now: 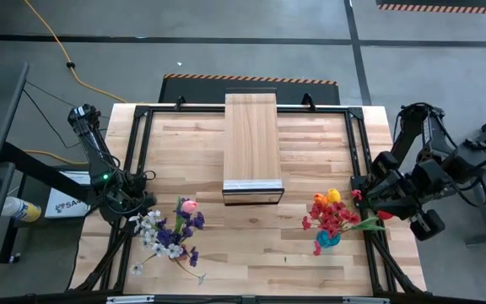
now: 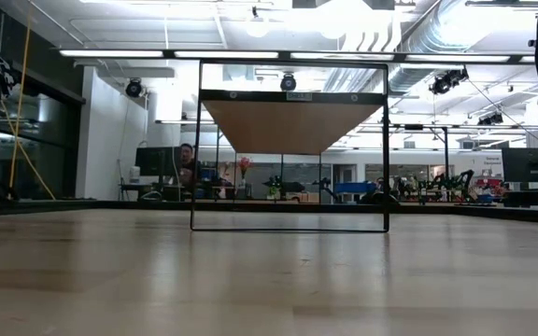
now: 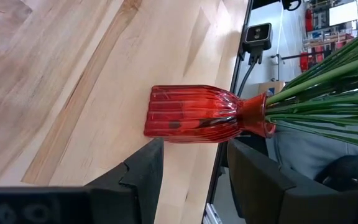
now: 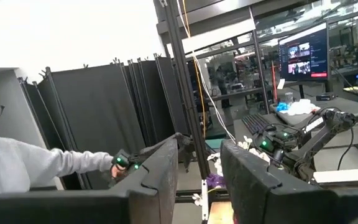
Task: Pick and place flowers into a vace then onto a shelf
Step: Put the red vase with flowers on the shelf
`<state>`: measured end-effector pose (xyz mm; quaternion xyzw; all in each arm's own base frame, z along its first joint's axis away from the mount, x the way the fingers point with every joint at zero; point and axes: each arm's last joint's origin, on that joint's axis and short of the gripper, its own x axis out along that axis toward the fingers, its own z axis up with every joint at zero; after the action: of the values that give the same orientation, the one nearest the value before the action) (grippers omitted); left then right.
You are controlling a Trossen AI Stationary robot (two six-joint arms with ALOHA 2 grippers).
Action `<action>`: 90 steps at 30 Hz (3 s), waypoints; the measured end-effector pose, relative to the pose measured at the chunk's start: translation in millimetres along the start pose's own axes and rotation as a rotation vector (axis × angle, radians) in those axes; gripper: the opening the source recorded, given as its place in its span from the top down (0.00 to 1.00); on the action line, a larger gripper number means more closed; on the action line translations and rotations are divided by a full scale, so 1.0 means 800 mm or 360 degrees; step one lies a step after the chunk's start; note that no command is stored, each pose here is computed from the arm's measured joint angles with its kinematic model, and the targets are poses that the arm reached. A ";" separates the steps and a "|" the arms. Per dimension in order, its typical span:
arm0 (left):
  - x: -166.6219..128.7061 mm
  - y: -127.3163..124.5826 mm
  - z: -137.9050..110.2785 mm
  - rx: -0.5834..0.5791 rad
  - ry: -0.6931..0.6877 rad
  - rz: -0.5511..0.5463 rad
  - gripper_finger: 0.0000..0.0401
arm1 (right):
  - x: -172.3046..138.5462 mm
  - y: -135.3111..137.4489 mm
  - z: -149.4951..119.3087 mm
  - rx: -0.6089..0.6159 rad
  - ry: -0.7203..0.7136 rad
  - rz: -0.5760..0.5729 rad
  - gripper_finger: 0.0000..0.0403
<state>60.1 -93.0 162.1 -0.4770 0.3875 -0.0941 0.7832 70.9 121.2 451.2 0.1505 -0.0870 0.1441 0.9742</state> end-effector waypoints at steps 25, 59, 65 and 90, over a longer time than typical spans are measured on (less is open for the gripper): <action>0.000 0.007 -0.001 0.0046 0.0022 0.0089 0.47 | -0.001 -0.005 0.007 0.0097 -0.0056 -0.0181 0.72; -0.005 0.035 -0.004 0.0352 0.0255 0.0425 0.47 | 0.000 -0.005 0.006 0.0127 -0.0059 -0.0208 0.72; -0.006 0.036 -0.005 0.0356 0.0263 0.0440 0.47 | 0.000 -0.005 0.006 0.0124 -0.0059 -0.0208 0.72; -0.005 0.040 -0.001 0.0223 0.0076 0.0483 0.47 | 0.000 -0.004 0.006 0.0123 -0.0058 -0.0207 0.72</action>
<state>49.8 -74.8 137.3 -0.3550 0.4661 -0.0129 0.8103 71.3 116.3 454.8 0.1960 -0.0892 0.0810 0.9732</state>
